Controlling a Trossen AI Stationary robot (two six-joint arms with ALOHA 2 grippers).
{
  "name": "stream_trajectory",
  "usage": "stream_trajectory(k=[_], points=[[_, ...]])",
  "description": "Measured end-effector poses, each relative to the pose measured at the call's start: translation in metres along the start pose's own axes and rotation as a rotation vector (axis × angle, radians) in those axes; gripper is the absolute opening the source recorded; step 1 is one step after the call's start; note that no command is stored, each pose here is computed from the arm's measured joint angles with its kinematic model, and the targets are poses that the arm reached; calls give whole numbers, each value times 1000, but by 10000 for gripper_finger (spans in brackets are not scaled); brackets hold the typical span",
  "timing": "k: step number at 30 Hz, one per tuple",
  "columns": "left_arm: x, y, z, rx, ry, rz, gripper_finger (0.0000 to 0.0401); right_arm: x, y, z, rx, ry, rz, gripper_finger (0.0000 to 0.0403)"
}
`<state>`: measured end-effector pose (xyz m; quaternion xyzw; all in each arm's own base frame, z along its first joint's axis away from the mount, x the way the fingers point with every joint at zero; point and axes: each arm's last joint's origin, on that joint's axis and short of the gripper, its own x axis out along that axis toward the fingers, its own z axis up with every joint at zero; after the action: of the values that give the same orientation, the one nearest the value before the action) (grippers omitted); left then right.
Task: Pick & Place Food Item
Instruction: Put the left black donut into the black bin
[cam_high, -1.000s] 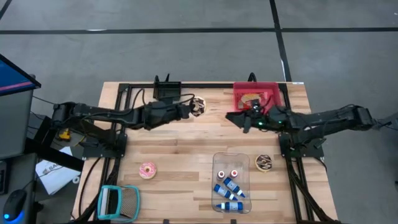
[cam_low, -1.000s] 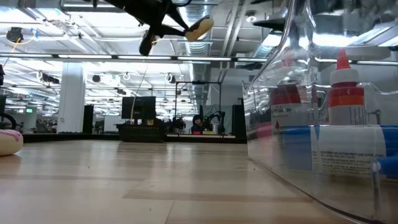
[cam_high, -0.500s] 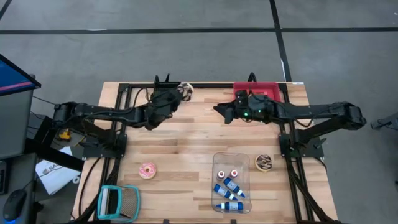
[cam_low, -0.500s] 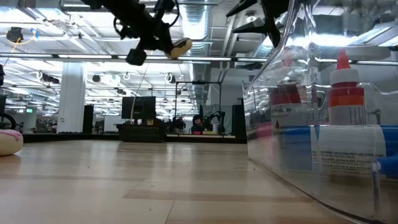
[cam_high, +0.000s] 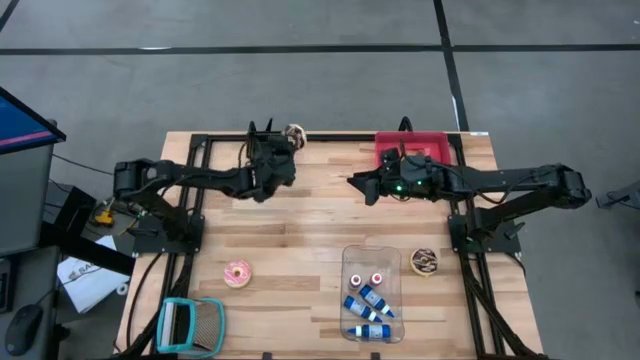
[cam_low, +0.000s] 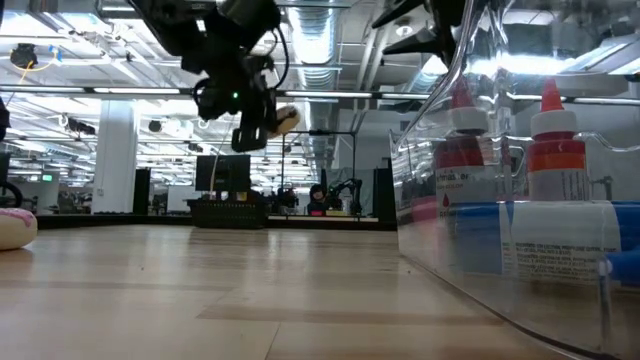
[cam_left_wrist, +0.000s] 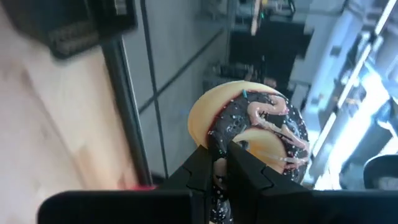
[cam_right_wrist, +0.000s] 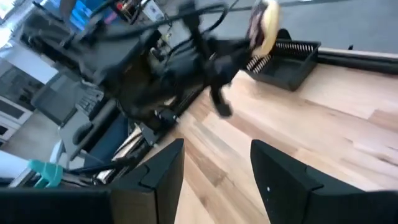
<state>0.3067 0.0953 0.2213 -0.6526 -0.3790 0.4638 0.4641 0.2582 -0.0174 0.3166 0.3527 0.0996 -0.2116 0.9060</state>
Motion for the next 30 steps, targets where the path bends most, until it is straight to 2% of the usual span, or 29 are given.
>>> stream_trajectory(k=[6,11,20,30], points=[[41,2,35,7,-85,67,26,-1,1,-6,-7,36,-12,178],[52,14,55,31,-68,158,26,-2,1,-7,-11,43,-11,177],[51,34,68,124,-83,276,26,-1,0,-5,-18,37,-19,177],[62,46,71,146,-82,320,30,-1,-1,-5,-21,38,-20,177]])
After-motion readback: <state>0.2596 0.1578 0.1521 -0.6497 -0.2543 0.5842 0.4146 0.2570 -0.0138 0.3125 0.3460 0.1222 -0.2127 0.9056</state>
